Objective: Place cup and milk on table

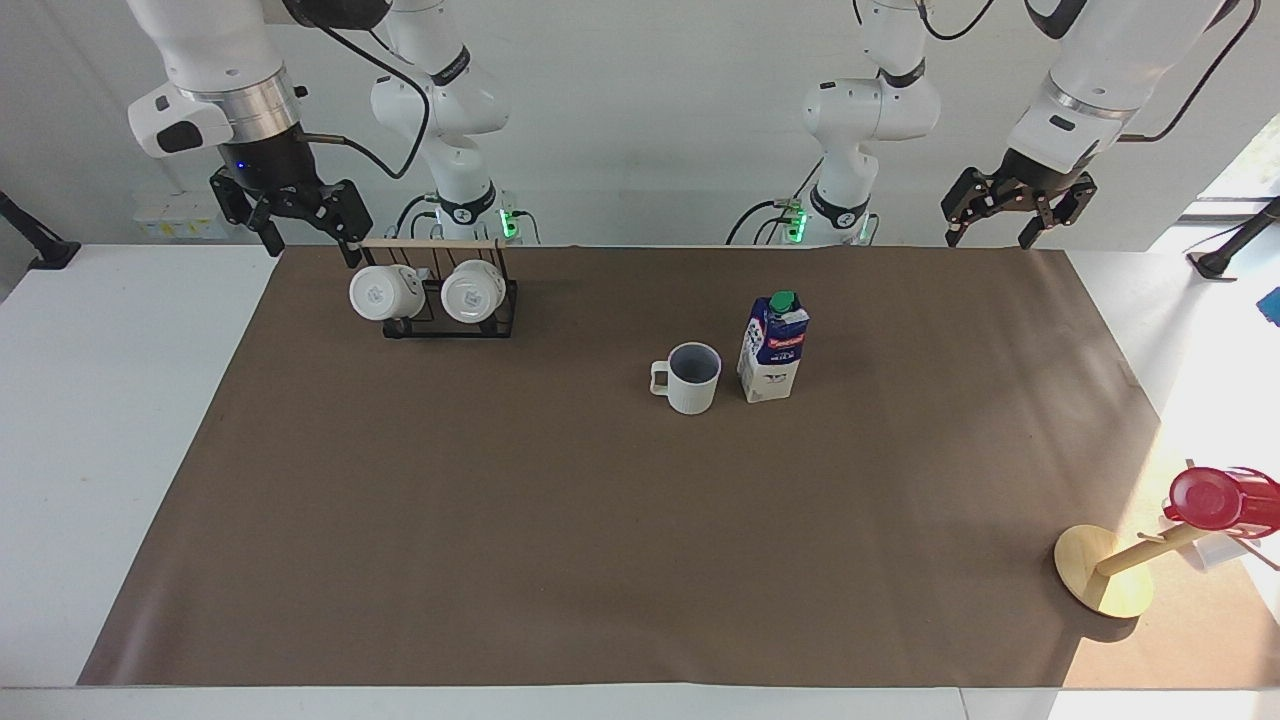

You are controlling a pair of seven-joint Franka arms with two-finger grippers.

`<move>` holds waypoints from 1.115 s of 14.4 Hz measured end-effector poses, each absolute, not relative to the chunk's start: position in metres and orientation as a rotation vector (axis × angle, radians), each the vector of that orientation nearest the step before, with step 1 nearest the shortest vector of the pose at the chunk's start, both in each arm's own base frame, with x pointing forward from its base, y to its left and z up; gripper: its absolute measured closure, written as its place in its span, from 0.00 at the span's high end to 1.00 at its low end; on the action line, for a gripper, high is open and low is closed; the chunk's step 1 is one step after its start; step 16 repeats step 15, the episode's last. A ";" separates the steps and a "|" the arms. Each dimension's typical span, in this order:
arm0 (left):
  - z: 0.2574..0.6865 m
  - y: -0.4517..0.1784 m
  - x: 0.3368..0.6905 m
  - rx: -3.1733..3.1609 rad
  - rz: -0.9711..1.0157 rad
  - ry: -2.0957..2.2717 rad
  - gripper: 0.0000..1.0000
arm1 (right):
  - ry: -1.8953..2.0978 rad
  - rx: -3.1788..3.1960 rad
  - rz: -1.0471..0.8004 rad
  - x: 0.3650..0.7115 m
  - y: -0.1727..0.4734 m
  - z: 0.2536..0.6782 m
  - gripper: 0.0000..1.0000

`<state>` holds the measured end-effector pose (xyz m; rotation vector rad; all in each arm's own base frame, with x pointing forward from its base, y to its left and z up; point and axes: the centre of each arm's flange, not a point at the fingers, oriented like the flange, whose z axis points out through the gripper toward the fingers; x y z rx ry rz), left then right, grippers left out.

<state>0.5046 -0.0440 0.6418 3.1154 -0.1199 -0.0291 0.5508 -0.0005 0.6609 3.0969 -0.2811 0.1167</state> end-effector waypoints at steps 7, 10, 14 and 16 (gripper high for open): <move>0.642 -0.041 0.505 3.115 -0.030 -0.112 1.00 | -0.281 3.097 0.117 0.551 0.000 0.661 1.00; 0.642 -0.041 0.505 3.115 -0.030 -0.112 1.00 | -0.281 3.097 0.117 0.551 0.000 0.661 1.00; 0.642 -0.041 0.505 3.115 -0.030 -0.112 1.00 | -0.281 3.097 0.117 0.551 0.000 0.661 1.00; 0.642 -0.041 0.505 3.115 -0.030 -0.112 1.00 | -0.281 3.097 0.117 0.551 0.000 0.661 1.00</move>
